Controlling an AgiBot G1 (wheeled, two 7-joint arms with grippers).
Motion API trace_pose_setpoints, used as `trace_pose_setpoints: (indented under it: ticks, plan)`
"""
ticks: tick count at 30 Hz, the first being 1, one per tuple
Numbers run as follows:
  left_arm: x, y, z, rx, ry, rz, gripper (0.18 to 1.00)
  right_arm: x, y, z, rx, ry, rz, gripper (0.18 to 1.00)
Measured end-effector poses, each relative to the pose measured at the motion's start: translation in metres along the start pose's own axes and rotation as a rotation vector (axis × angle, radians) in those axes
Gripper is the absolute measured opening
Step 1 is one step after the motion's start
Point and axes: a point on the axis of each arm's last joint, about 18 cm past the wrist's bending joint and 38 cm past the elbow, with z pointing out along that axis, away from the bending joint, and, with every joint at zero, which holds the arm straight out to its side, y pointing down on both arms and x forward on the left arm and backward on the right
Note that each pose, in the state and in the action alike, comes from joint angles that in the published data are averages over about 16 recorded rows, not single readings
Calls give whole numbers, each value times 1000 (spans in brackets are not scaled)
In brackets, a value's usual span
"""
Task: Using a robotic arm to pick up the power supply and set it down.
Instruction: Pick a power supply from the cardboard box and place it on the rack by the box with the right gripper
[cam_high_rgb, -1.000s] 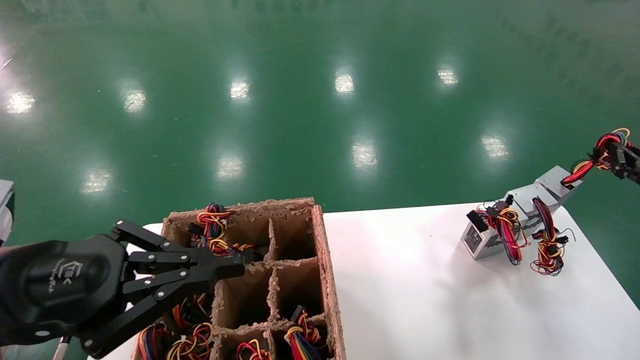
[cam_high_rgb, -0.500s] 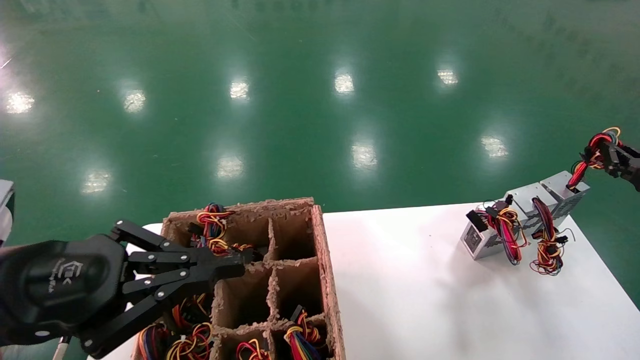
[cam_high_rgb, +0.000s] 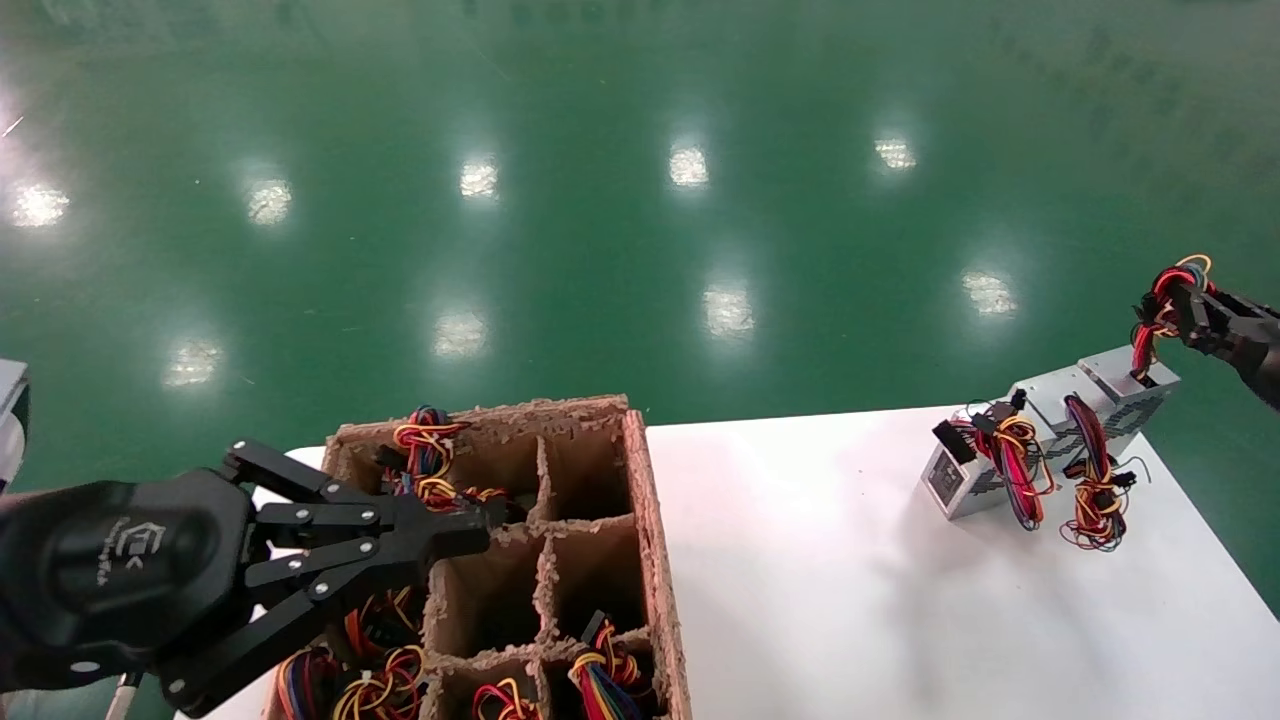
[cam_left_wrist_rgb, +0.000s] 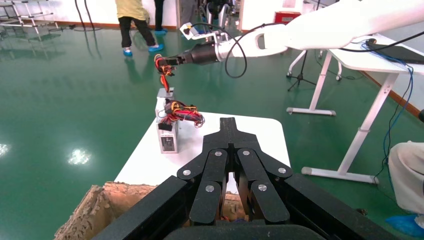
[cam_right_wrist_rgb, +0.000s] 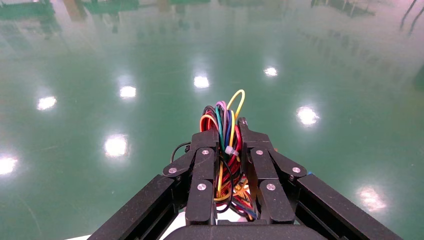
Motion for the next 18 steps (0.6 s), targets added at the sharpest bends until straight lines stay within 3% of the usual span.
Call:
trace_pose_setpoints:
  ticks: [18]
  plan:
    - [0,0,0,0,0,0,191,-5,4,-4,-3,0,0,252]
